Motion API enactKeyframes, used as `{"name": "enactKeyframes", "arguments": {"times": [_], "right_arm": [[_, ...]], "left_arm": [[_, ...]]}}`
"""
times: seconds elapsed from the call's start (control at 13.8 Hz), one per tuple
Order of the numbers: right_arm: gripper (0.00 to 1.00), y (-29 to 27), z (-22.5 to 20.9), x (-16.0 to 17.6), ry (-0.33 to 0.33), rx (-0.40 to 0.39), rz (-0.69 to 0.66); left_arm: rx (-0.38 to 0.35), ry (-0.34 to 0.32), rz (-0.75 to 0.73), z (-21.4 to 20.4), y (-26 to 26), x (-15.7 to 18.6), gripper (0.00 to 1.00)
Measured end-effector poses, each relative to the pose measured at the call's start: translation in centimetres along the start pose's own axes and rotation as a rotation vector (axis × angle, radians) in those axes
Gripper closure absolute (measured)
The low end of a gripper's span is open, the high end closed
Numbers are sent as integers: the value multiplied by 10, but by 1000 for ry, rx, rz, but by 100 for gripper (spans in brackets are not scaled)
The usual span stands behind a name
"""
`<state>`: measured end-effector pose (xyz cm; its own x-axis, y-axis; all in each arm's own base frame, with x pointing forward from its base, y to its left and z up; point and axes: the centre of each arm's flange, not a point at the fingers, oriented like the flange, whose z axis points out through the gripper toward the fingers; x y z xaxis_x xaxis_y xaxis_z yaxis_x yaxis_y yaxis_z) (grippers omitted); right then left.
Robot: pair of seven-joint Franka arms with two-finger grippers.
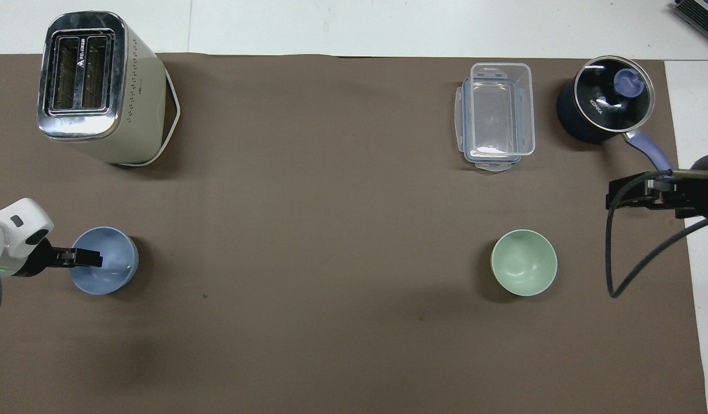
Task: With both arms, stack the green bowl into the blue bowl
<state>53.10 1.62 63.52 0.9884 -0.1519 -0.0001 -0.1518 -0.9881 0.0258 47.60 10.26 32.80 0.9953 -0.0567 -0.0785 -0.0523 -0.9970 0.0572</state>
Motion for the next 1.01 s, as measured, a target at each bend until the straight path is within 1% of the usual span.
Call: {"name": "enactKeyframes", "arguments": {"times": [0.07,0.14,0.29,0.36,0.43,0.51,0.58,0.8,0.87,1.01], "right_arm": [[0,0,0,0,0,0,0],[0,0,0,0,0,0,0],[0,0,0,0,0,0,0],[0,0,0,0,0,0,0],[0,0,0,0,0,0,0],[0,0,0,0,0,0,0],[0,0,0,0,0,0,0],[0,0,0,0,0,0,0],[0,0,0,0,0,0,0],[0,0,0,0,0,0,0]], "left_arm": [[0,0,0,5,1,-2,7],[0,-1,0,8,1,-4,16],[1,1,0,9,2,-5,45],[1,1,0,9,2,-5,56],[1,1,1,9,2,-4,70],[0,3,1,9,2,-4,81],[-6,9,-3,6,3,-3,90],[-21,8,-10,-4,4,-2,93],[-26,-2,-9,-12,4,2,94],[-40,-13,-6,-41,4,13,94]]}}
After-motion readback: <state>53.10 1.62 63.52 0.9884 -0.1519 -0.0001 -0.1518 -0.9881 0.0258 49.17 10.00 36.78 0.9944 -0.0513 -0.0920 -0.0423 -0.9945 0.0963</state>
